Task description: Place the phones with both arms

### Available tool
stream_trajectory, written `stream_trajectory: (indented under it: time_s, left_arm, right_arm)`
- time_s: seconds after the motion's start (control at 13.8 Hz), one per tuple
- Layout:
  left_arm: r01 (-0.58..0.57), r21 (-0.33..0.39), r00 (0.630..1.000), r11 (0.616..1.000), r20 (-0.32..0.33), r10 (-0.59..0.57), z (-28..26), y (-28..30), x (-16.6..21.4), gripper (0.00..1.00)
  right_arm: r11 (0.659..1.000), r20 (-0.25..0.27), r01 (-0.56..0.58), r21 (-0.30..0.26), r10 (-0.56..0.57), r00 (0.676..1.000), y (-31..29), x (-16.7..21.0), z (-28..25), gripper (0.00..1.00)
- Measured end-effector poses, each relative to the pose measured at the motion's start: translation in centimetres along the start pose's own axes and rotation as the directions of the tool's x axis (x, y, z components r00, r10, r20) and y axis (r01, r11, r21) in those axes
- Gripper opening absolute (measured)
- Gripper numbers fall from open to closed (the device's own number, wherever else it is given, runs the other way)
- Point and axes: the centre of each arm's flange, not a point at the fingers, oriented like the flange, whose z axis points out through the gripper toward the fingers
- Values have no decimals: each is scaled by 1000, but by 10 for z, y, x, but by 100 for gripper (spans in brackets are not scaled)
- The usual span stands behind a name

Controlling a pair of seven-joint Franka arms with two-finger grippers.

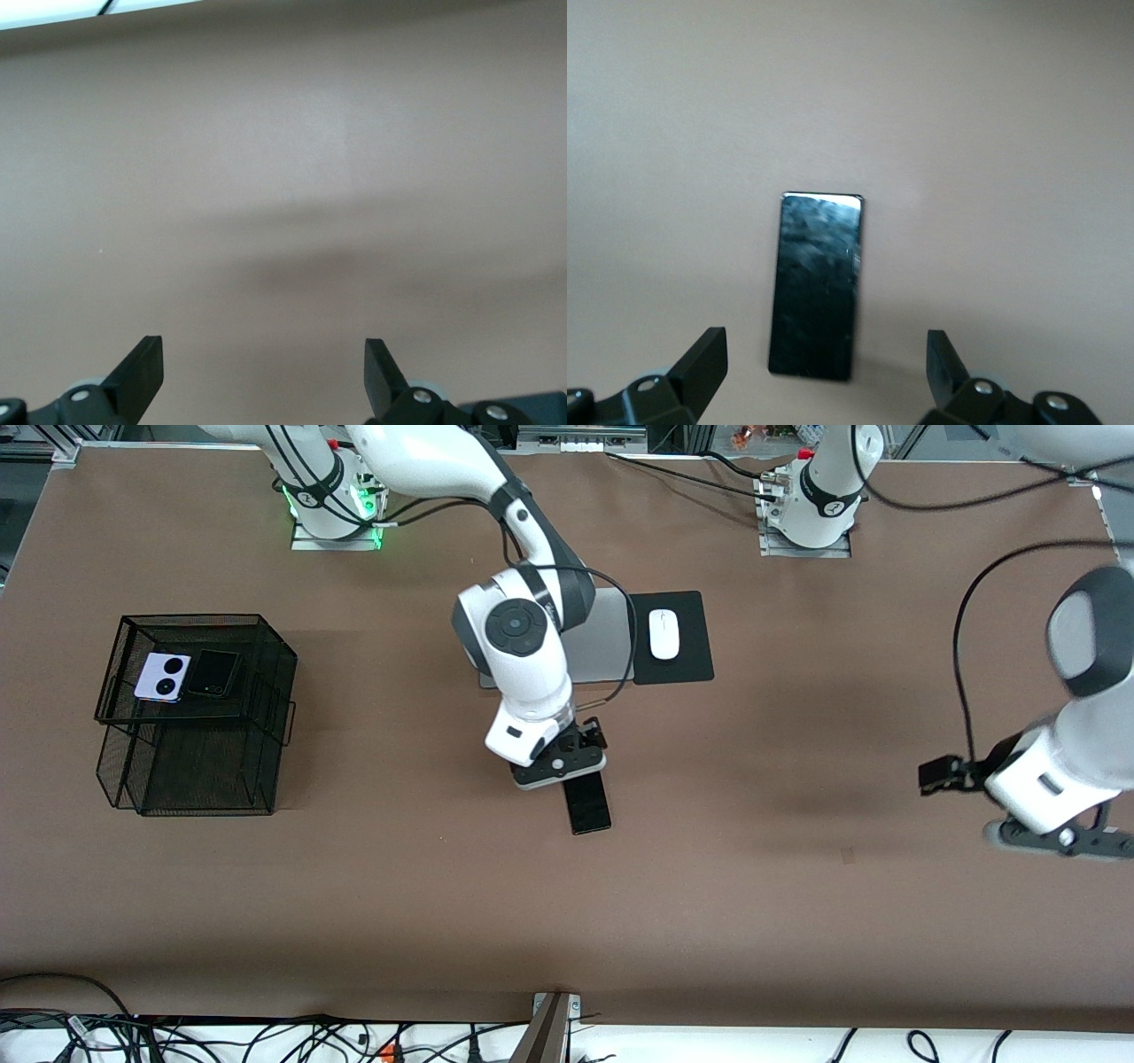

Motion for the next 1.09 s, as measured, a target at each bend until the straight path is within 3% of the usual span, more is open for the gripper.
stream_trajectory:
  time_s: [0.14,0.29,0.43,1.09]
  left_arm:
    - [-5,-14,1000,1000,-23,5,-33,2,-26,100]
    - [-15,-30,1000,999,-6,15,-61,6,-53,100]
    - [-23,-36,999,999,21,24,-72,10,-69,100]
    - [-81,-40,997,996,7,82,-93,40,-95,100]
  right_arm:
    - [1000,-40,-8,0,8,999,-2,-2,24,100]
    - [1000,-63,-1,4,1,998,-5,-7,46,100]
    - [1000,-68,7,6,-7,998,-10,-15,66,100]
    - [999,-71,34,-11,-35,997,-15,-34,110,100]
